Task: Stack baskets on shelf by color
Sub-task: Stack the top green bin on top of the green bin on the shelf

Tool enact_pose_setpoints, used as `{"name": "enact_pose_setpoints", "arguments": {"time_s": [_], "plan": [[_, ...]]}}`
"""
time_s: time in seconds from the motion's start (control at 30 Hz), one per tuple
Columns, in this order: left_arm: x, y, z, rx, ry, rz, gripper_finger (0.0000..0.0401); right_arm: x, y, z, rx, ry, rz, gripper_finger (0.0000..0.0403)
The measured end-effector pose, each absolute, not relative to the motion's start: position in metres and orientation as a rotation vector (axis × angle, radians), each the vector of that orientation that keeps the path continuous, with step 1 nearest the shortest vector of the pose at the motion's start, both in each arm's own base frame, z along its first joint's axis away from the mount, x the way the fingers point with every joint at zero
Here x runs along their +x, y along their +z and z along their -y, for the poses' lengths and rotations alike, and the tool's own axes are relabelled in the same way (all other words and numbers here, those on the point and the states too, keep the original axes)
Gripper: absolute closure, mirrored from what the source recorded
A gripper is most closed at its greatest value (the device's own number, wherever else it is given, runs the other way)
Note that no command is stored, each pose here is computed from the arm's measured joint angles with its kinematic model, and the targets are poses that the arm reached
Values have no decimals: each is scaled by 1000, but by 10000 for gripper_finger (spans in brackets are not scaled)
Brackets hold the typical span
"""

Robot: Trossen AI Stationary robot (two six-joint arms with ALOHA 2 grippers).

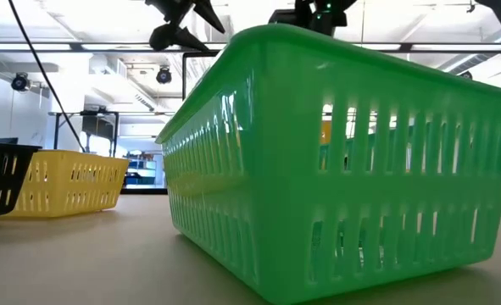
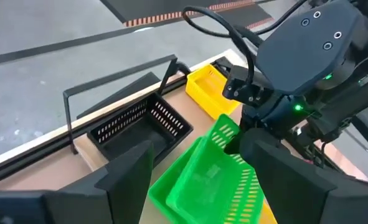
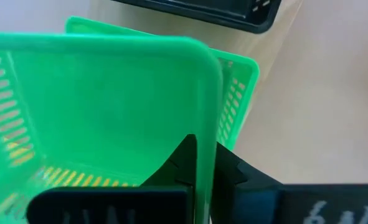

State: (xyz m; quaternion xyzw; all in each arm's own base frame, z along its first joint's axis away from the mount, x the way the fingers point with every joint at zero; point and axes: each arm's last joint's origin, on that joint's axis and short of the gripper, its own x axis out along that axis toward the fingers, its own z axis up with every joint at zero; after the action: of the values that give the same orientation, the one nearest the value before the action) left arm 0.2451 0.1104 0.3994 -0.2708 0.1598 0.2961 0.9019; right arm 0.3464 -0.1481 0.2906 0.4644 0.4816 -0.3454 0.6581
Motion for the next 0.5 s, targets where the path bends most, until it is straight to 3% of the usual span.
{"name": "enact_pose_setpoints", "arguments": {"time_s": [0.5], "plan": [[241, 388, -105, -483, 508, -462, 143, 350, 283, 144, 1149, -962, -1044, 394]]}}
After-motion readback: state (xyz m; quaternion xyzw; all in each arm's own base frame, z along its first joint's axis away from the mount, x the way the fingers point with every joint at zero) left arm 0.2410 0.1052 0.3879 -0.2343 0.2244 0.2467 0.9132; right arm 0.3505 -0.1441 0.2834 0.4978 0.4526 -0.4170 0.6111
